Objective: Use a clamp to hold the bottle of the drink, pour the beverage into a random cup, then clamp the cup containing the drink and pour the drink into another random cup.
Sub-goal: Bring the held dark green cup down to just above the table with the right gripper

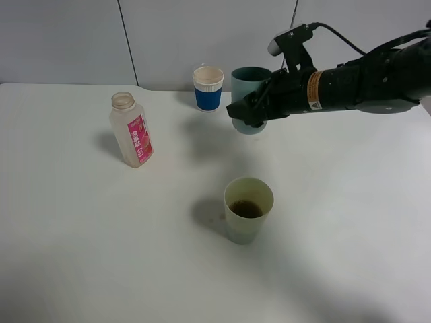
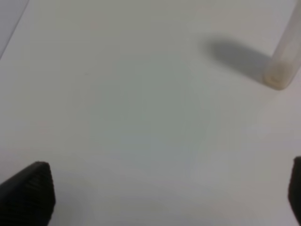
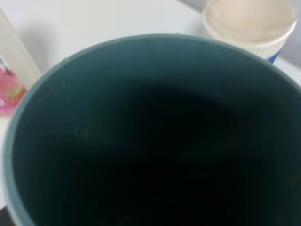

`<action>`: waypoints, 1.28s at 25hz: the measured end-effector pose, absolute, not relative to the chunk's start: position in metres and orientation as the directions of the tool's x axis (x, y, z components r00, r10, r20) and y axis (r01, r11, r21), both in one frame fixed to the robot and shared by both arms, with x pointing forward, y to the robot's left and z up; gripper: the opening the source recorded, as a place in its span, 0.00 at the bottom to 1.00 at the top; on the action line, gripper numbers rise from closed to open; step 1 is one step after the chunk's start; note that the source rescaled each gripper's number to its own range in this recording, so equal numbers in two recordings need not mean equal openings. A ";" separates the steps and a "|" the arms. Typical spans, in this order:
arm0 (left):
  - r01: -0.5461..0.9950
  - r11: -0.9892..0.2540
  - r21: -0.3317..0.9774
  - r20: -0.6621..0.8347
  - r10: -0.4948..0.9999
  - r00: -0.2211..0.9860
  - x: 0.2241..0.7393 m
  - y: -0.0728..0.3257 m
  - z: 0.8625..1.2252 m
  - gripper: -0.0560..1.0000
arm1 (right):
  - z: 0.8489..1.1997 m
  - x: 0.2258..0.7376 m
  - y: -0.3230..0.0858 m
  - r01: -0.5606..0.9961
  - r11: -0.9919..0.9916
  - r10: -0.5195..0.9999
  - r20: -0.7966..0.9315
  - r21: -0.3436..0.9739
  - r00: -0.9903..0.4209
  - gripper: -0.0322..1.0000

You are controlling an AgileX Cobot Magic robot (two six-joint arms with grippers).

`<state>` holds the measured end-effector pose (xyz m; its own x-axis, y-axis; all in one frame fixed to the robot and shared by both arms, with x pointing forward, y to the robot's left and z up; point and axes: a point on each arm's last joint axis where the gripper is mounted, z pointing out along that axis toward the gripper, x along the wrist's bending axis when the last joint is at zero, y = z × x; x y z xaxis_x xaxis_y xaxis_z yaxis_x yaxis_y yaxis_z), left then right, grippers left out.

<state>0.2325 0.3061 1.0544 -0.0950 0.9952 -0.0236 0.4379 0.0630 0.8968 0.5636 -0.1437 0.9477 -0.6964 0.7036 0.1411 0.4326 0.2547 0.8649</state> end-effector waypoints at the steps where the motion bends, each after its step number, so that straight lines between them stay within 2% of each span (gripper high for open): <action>1: 0.438 0.063 0.897 -0.024 0.995 -0.095 0.232 0.306 1.054 1.00 | 0.943 0.565 -0.143 0.430 0.262 0.701 0.136 0.864 -0.700 0.03; 8: 0.438 0.063 0.897 -0.024 0.995 -0.095 0.232 0.306 1.054 1.00 | 0.917 0.571 -0.138 0.300 0.344 0.635 0.015 0.890 -0.772 0.03; 14: 0.438 0.063 0.897 -0.024 0.995 -0.095 0.232 0.306 1.054 1.00 | 0.906 0.579 -0.136 0.219 0.290 0.650 -0.024 0.932 -0.759 0.03; 22: 0.438 0.063 0.897 -0.024 0.995 -0.095 0.232 0.306 1.054 1.00 | 0.870 0.583 -0.138 0.298 0.248 0.700 0.042 0.922 -0.713 0.03; 32: 0.438 0.063 0.897 -0.024 0.995 -0.095 0.232 0.306 1.054 1.00 | 0.857 0.587 -0.139 0.305 0.297 0.708 0.005 0.905 -0.707 0.03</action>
<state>0.2325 0.3061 1.0544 -0.0950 0.9952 -0.0236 0.4379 0.0630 0.8968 0.5874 -0.1390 0.8569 -0.7066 0.7076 0.0054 0.3045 0.2972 0.9049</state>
